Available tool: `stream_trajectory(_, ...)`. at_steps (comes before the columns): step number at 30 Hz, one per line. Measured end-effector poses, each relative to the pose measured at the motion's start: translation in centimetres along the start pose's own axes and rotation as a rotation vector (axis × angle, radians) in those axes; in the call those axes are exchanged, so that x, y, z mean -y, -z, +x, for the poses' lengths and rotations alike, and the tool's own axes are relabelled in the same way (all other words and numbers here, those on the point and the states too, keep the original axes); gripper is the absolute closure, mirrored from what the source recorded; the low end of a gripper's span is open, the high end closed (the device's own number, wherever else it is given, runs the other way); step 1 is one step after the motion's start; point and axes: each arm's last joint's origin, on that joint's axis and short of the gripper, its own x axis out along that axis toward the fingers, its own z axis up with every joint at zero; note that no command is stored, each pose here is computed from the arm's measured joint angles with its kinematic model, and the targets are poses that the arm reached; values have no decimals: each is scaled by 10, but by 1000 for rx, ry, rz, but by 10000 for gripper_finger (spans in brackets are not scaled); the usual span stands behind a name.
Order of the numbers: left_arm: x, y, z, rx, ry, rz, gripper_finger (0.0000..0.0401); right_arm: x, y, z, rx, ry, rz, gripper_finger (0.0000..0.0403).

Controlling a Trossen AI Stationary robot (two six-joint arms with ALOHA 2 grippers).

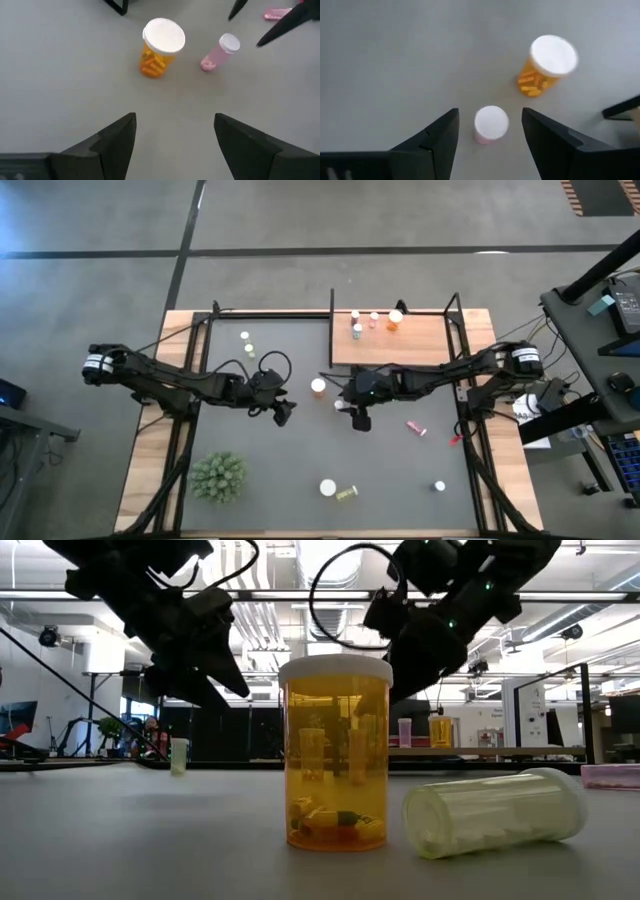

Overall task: Pick and place medicine bottles onto shelf by color
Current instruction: Put the left pink pill bottle on the shelf aligned with the other pink pill bottle

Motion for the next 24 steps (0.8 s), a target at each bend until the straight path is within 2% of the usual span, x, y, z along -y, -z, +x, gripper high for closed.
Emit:
stream_trajectory(18,-2,3,1,-8,-7,5,149,0,13,27,-35,1,-18,200)
stream_trajectory(24,-2,3,1,-8,-7,6,149,0,14,29,-38,1,-9,231)
